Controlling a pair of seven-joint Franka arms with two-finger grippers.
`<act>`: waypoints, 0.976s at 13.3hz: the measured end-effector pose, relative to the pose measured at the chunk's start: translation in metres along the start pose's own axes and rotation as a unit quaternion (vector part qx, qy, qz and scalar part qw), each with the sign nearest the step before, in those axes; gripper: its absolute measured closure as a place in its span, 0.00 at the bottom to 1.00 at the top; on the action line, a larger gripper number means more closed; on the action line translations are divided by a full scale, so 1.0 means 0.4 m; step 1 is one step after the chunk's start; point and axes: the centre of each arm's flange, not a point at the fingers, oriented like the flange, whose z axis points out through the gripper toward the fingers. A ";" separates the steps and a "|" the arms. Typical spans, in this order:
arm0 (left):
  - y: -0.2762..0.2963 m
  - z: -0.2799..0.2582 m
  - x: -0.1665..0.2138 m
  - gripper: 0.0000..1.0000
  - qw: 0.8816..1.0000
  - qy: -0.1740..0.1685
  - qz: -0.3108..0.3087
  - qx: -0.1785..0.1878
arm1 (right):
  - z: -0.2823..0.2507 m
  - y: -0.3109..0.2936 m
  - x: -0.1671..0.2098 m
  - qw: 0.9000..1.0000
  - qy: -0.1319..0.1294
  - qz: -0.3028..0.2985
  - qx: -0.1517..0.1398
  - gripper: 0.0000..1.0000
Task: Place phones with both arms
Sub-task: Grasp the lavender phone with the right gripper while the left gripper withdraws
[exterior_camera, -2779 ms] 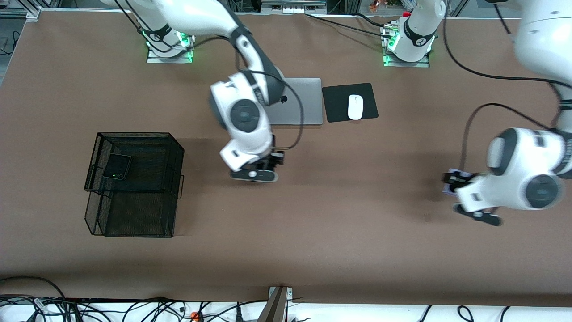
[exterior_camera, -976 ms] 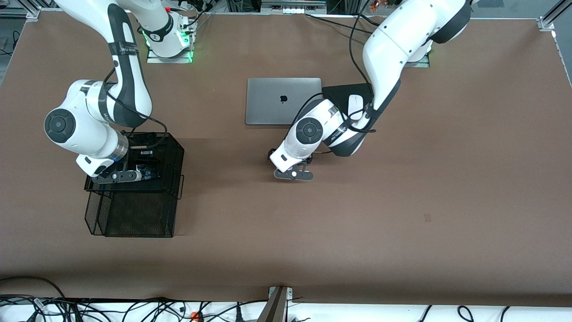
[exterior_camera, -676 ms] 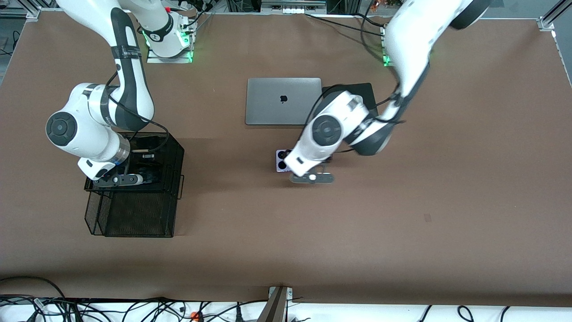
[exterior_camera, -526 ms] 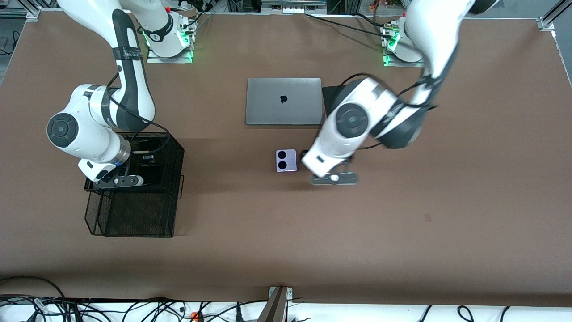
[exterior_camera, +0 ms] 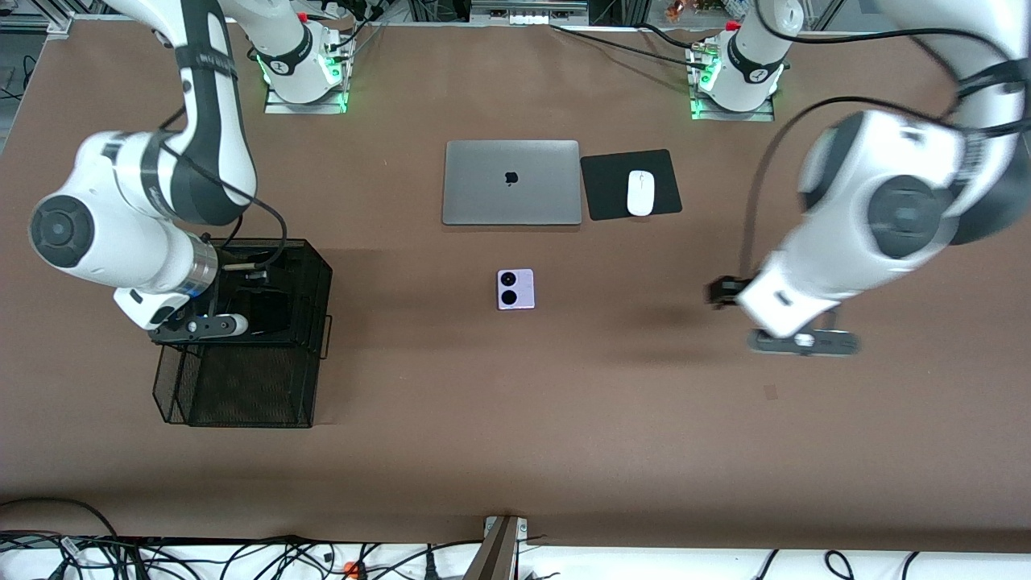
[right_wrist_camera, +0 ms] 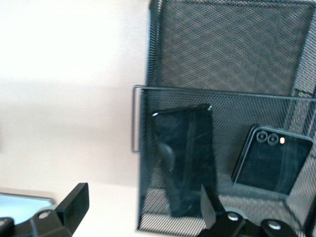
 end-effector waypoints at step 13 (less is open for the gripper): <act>-0.265 -0.278 -0.302 0.00 0.996 0.082 -0.023 0.030 | 0.432 -0.913 -0.159 0.995 0.082 0.051 -0.028 0.00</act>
